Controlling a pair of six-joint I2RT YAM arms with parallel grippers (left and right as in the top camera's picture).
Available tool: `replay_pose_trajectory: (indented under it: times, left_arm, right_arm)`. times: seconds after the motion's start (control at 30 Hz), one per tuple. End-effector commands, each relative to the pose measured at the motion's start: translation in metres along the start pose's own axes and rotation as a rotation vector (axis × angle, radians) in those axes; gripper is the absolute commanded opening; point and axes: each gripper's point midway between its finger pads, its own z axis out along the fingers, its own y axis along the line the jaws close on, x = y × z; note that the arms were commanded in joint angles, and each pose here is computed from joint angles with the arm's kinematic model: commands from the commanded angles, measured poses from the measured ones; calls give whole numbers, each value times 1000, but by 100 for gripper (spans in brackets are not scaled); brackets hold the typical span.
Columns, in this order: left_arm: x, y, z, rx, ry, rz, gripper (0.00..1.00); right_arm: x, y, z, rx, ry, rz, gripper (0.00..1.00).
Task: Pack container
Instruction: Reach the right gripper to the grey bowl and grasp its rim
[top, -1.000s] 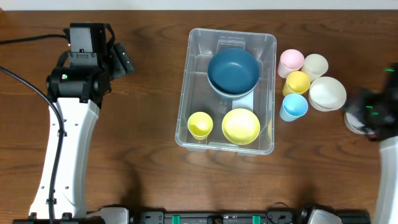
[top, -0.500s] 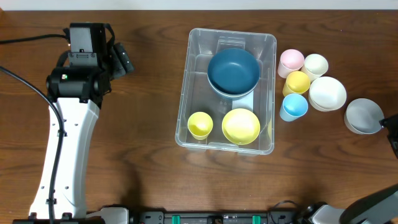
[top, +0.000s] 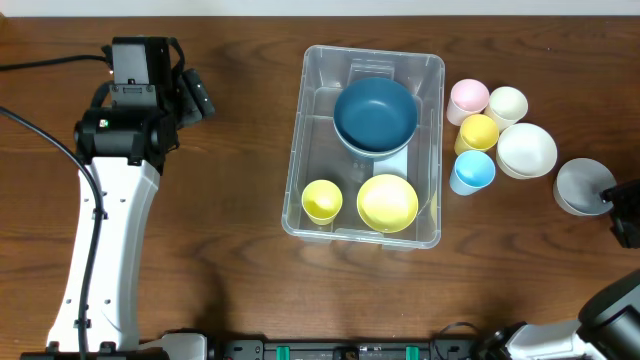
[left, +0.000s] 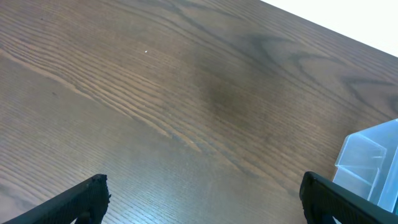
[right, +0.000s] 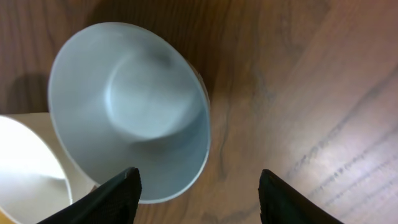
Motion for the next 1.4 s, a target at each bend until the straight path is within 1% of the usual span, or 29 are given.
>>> replay_pose_trajectory:
  times: [0.0,0.23,0.33,0.43,0.47,0.5,0.63,0.87,1.0,1.1,1.2,1.3,1.37]
  left_arm:
    - [-3,2,-1,-9,-7,-2,98]
    - [-3,2,-1,-9,-7,-2,98]
    - [-3,2,-1,-9,-7,-2,98]
    - [-3,2,-1,-9,-7,-2,98]
    - [-3,2,-1,-9,-7,-2,98]
    - [-3,2,-1,-9,-7,-2,98]
    - [-3,2,-1,-9,-7,-2,98]
    - [-3,2,-1,-9,-7,-2,98]
    - [-3,2,-1,-9,-7,-2,98]
    - [-3,2,-1,-9,-7,-2,98]
    - [-3,2,-1,-9,-7,-2,98]
    - [-3,2,-1,-9,-7,-2,98]
    - [-3,2,-1,-9,-7,-2,98]
  right_arm:
    - [6,2,12,-2,35,-14,59]
    - [8,-4,34,16,68,-20,54]
    - [9,-6,42,22,83,-17,47]
    - [9,-6,44,22,85,-19,32]
    - [9,-5,44,20,83,-23,25]
    - [9,-5,44,20,82,-24,22]
    - [9,-5,44,19,81,-36,2]
    - [17,-3,41,8,116,-53,1]
    - [16,2,20,-5,86,-80,1]
    - [11,15,-11,-37,10,-106,1]
    - [11,37,-56,-96,-99,-162,1]
    - [30,77,-104,-223,-187,-304,1]
    - [53,101,-131,-290,-229,-407,1]
